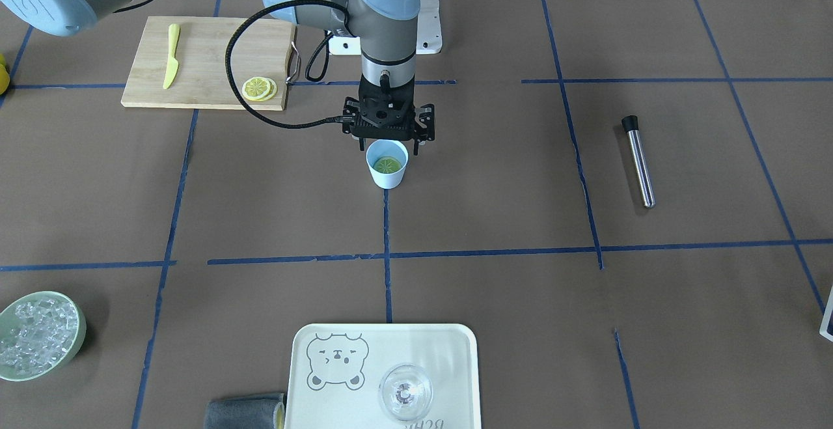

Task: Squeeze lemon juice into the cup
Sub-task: 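Raise the right gripper from the cup while the left arm reaches for the muddler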

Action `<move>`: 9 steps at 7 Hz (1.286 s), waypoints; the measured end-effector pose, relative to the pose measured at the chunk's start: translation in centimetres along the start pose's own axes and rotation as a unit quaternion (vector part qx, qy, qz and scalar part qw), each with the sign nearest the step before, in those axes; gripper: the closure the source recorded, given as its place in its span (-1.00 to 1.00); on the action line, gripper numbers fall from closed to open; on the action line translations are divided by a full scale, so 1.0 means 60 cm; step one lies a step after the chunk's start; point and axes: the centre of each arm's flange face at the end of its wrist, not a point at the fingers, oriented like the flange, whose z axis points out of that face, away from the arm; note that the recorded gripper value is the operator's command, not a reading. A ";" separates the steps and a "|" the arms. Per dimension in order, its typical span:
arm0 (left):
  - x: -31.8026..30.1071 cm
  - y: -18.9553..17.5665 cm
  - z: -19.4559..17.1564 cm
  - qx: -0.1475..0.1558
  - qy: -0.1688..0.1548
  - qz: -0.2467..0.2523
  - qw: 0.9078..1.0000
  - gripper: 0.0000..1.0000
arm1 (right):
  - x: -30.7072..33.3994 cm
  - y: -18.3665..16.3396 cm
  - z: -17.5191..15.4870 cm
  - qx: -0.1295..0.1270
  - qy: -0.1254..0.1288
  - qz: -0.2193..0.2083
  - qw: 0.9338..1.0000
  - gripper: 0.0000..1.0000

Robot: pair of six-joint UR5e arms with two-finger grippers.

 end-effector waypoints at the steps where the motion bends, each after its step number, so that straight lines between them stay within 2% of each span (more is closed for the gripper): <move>1: 0.036 -0.022 0.004 -0.016 -0.001 0.005 1.000 -1.00 | 0.051 -0.033 -0.025 -0.002 0.005 -0.012 1.000 -1.00; 4: 0.181 -0.121 0.007 -0.106 -0.015 -0.001 0.994 -1.00 | 0.281 -0.130 -0.095 -0.015 -0.010 -0.053 0.998 -1.00; 5: 0.213 -0.138 0.010 -0.128 -0.014 -0.006 0.992 -1.00 | 0.346 -0.158 -0.111 -0.021 -0.015 -0.067 0.997 -1.00; 6: 0.231 -0.142 0.031 -0.148 -0.012 -0.006 0.989 -1.00 | 0.418 -0.189 -0.124 -0.031 -0.021 -0.082 0.996 -1.00; 8: 0.271 -0.136 0.117 -0.198 -0.008 0.008 0.980 -1.00 | 0.575 -0.242 -0.151 -0.050 -0.043 -0.108 0.992 -1.00; 9: 0.299 -0.127 0.164 -0.222 0.005 0.017 0.975 -1.00 | 0.643 -0.261 -0.167 -0.049 -0.049 -0.116 0.991 -1.00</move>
